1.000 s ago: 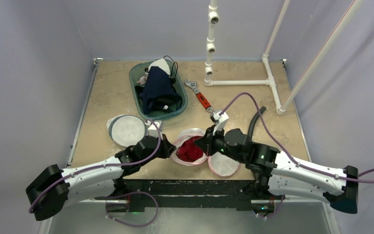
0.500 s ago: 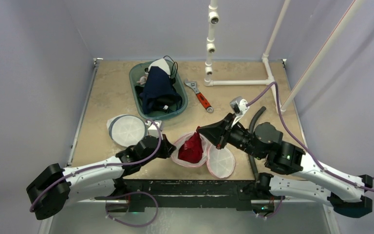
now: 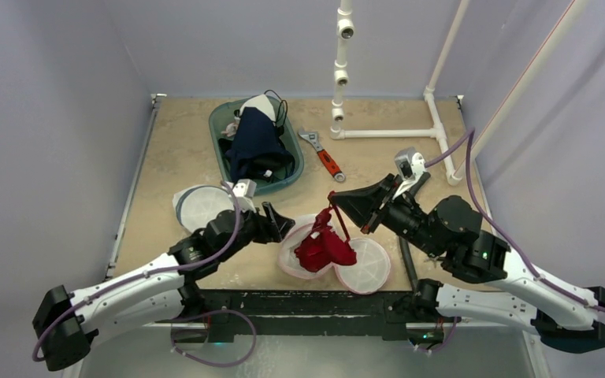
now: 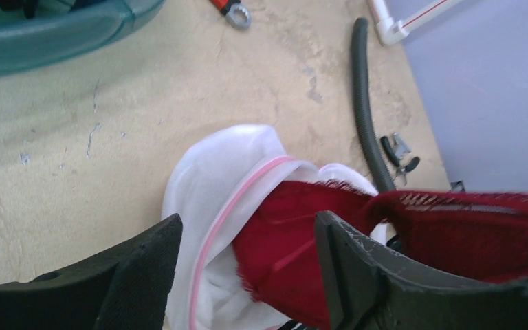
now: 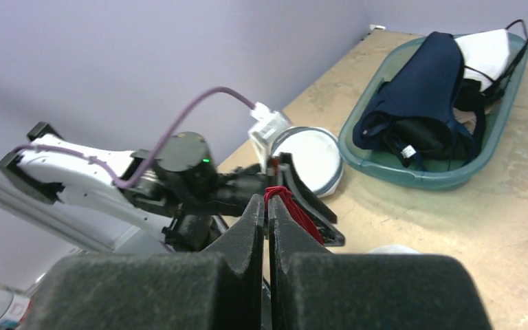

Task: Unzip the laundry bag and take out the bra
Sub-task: Pick up the bra from the laundry bag, then place the bra in the bin.

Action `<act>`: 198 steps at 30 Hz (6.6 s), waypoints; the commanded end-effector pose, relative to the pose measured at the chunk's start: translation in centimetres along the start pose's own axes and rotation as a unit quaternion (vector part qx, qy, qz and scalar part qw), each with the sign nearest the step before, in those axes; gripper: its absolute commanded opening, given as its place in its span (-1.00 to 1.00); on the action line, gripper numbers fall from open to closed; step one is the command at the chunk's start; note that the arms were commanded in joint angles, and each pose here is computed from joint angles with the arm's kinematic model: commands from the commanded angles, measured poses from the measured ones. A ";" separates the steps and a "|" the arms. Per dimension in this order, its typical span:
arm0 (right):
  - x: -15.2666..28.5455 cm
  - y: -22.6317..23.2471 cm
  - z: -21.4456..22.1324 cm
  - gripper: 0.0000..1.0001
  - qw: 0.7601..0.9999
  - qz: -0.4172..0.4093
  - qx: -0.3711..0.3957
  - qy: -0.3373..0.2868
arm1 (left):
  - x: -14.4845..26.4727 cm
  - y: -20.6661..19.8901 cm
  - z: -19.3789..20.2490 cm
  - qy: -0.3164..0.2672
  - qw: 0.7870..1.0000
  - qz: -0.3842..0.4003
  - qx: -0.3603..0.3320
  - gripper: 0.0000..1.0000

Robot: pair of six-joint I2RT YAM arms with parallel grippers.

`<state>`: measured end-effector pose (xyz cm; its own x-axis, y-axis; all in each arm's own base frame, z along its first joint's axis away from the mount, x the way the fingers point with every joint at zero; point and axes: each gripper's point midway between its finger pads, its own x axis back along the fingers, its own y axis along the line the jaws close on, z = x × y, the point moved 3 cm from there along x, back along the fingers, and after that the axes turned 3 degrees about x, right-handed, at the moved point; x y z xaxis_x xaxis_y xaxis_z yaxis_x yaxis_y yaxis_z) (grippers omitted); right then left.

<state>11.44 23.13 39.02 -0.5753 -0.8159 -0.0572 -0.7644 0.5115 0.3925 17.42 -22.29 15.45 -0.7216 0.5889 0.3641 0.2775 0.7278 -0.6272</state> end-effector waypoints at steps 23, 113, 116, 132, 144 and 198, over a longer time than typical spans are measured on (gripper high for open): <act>-1.6 -1.4 -1.0 -1.00 0.997 0.058 -0.027 -0.049 | 3.7 -10.4 -4.5 -0.058 0.959 0.276 -0.015 0.80; 3.8 9.2 -1.1 0.73 0.914 -0.364 0.169 -0.056 | 20.2 -23.9 -14.6 -0.075 0.781 0.491 -0.378 -1.00; 3.3 9.2 -0.4 0.73 0.915 -0.367 0.166 -0.038 | 20.3 -24.0 -14.7 -0.077 0.779 0.491 -0.381 -1.00; 0.8 8.5 2.3 0.20 0.922 -0.349 0.161 0.035 | 20.7 -24.3 -15.5 -0.096 0.780 0.486 -0.382 -1.00; 0.0 8.4 1.6 -1.00 0.936 -0.329 0.127 0.012 | 17.0 -19.9 -15.2 -0.098 0.853 0.357 -0.367 0.21; -31.7 -15.7 3.4 -1.00 0.997 -0.010 -0.018 0.081 | 17.5 4.4 -15.1 -0.301 0.930 -0.212 0.014 0.83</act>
<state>40.25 42.06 32.11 -0.5233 -0.8439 0.1183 -0.7355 0.5174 0.4374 15.45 -3.15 29.94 -0.9900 -0.0597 0.1275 -0.1194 0.8357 -0.5360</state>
